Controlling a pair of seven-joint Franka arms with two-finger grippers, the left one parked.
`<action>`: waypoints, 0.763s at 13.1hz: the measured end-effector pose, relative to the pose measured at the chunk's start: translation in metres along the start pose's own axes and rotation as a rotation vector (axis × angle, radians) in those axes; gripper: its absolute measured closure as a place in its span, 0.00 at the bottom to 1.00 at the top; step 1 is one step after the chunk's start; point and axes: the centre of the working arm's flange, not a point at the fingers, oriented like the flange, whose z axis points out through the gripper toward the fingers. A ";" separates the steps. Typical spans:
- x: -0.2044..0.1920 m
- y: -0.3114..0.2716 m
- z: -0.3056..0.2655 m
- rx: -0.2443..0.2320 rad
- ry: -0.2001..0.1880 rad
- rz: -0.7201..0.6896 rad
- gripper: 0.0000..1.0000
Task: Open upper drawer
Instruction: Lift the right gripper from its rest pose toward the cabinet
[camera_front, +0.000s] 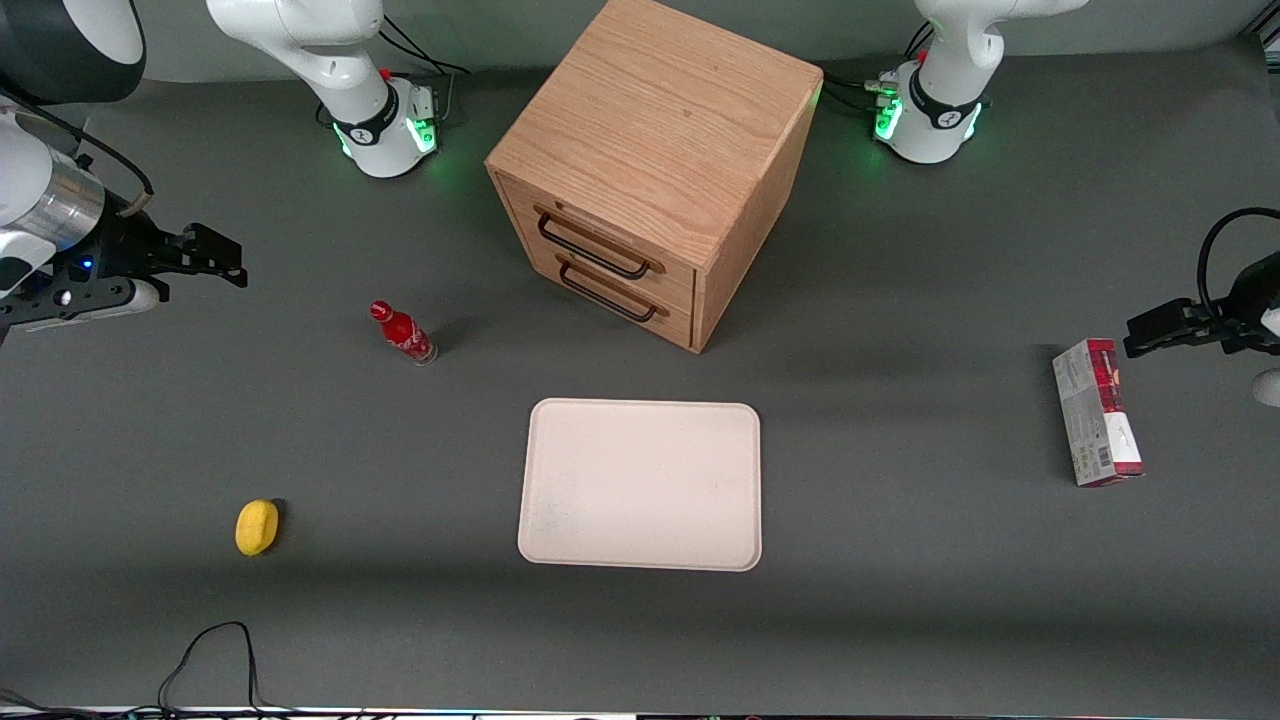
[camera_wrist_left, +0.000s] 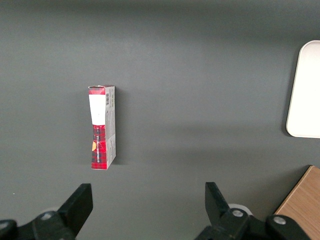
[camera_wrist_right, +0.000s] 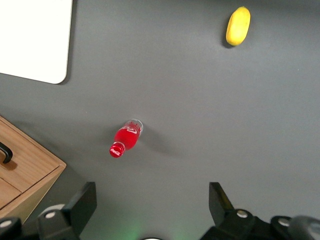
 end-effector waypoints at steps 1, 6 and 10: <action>-0.001 0.000 0.000 0.001 -0.006 0.001 0.00; 0.000 0.000 0.003 0.002 -0.015 -0.011 0.00; 0.021 -0.026 0.010 0.003 -0.022 -0.072 0.00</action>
